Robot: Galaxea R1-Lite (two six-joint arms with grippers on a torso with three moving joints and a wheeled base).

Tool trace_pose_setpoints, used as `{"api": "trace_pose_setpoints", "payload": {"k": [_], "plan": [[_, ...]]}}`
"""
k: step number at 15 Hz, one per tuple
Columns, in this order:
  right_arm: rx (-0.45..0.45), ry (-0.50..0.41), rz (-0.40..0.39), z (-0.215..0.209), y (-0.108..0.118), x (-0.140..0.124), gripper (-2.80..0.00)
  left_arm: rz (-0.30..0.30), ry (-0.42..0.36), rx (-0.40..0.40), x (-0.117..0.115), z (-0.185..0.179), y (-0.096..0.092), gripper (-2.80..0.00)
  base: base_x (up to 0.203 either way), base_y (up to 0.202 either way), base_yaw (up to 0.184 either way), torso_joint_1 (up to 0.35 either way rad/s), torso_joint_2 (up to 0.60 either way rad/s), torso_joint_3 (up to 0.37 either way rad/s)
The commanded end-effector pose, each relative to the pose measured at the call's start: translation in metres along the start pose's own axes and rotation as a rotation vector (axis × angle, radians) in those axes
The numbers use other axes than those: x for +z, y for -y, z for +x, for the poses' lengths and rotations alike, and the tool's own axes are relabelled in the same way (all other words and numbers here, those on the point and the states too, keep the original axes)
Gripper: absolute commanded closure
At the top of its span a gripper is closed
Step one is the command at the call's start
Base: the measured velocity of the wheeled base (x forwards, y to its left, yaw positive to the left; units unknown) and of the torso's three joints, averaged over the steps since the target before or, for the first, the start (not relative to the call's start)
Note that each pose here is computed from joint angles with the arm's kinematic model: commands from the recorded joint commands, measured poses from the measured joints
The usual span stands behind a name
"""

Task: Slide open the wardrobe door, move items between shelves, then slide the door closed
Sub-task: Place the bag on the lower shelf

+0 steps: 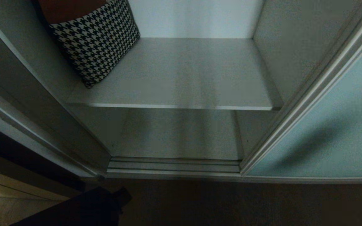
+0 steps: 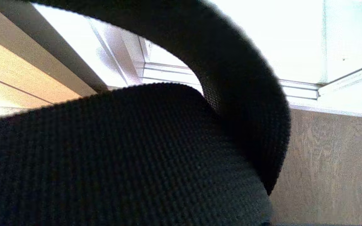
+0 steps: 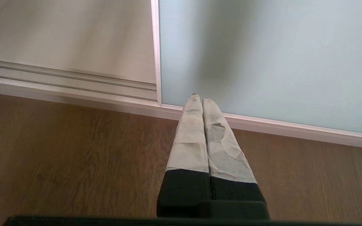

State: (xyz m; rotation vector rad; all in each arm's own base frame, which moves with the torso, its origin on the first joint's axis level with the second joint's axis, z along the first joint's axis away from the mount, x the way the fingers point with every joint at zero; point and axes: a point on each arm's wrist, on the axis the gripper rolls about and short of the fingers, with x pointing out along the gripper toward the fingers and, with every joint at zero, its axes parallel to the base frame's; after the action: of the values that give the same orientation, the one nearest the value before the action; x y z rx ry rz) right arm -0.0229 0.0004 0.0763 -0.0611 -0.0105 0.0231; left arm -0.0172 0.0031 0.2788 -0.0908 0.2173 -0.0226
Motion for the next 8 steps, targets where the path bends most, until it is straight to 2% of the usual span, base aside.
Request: {"api": "trace_pose_setpoints", "payload": {"k": [1,8], "plan": [[0.001,0.003,0.0,-0.0001,0.0,0.0,0.0,-0.001,0.005,0.002,-0.0003,-0.0016,-0.0001,0.0,0.0,0.0,0.0,0.0,0.0,0.0],[0.001,0.001,0.0,0.0,0.0,0.0001,0.0,-0.002,0.044,-0.009,0.0038,-0.0026,0.0004,0.0,0.0,0.0,0.0,0.0,0.0,0.0]]}}
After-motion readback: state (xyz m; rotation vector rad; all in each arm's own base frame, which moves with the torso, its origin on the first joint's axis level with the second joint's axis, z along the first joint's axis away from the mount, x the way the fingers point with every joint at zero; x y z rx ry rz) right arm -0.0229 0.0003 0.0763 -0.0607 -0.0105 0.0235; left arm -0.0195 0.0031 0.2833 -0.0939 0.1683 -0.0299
